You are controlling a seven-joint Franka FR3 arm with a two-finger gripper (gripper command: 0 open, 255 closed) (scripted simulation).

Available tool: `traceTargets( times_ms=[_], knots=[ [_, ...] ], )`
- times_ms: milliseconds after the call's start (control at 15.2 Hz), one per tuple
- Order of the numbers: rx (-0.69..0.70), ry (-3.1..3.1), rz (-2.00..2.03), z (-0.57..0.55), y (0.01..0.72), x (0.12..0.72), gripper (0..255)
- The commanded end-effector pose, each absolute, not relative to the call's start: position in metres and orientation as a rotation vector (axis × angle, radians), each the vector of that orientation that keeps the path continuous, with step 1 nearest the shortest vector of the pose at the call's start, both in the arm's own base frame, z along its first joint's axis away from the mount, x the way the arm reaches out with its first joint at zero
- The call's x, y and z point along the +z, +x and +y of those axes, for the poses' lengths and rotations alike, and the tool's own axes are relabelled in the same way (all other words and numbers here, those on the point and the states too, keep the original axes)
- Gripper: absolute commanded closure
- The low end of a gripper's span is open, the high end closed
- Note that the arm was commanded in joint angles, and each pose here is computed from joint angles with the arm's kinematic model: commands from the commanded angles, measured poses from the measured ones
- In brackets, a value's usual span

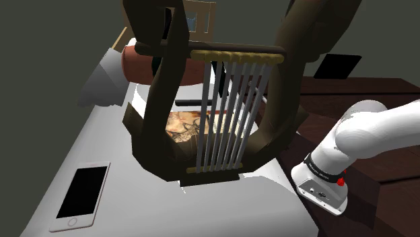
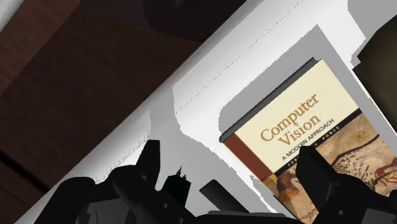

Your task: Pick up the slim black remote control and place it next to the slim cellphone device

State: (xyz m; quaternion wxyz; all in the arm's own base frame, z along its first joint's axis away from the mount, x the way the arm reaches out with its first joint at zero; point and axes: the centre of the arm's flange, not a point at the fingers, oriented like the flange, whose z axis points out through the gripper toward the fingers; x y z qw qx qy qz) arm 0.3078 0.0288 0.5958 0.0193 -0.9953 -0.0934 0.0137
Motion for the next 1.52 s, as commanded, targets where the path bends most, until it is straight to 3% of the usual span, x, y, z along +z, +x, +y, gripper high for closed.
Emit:
traceTargets(
  times_ms=[0,1452],
  knots=[
    [0.042,-3.089,-0.29,0.029,0.308,0.596,0],
    [-0.039,-2.99,-1.088,0.131,0.507,0.419,0]
  ],
)
